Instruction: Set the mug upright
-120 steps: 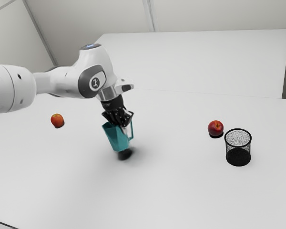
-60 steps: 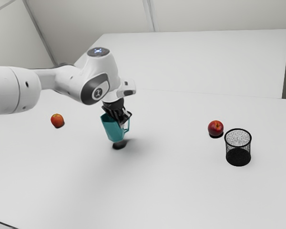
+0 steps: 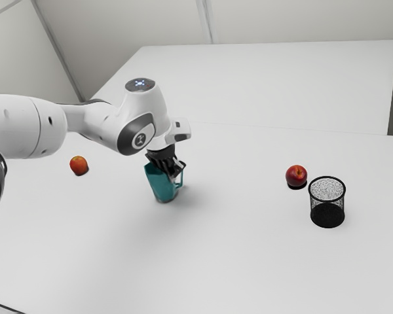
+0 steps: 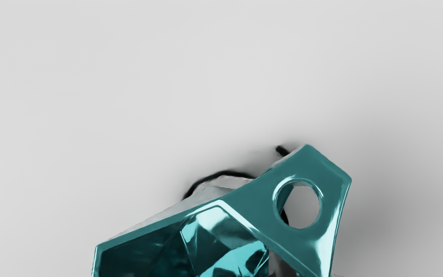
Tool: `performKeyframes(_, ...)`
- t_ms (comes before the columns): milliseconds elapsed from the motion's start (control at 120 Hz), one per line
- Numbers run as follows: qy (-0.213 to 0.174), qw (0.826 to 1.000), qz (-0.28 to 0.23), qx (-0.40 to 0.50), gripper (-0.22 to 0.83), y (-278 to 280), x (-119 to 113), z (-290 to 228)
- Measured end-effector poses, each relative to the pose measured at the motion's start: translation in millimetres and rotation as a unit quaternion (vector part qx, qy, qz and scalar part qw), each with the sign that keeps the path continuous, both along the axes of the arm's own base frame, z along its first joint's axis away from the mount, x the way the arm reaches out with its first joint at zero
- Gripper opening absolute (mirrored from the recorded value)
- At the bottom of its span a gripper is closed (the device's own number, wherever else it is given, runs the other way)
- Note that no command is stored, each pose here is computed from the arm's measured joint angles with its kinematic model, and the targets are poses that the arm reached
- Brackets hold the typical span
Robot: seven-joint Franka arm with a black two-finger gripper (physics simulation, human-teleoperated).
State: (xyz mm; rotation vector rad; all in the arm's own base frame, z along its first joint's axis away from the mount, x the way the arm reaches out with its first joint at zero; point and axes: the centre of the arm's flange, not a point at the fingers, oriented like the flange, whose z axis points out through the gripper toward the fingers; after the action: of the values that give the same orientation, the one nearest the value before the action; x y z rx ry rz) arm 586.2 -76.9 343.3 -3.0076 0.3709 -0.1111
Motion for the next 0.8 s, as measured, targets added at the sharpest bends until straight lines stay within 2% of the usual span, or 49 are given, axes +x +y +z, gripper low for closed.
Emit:
performKeyframes(150, -0.006, 1.0, 0.0, -0.005, 0.26, -1, -1, 10)
performKeyframes(300, -0.018, 1.0, 0.0, -0.005, 0.44, 0, -5, 36)
performKeyframes(542, -0.061, 0.998, 0.0, -0.008, 0.56, 0, -15, 100)
performKeyframes(667, -0.082, 0.997, 0.006, -0.013, 0.58, -2, -8, 147)
performKeyframes(800, -0.088, 0.996, 0.013, -0.017, 0.6, -3, -2, 192)
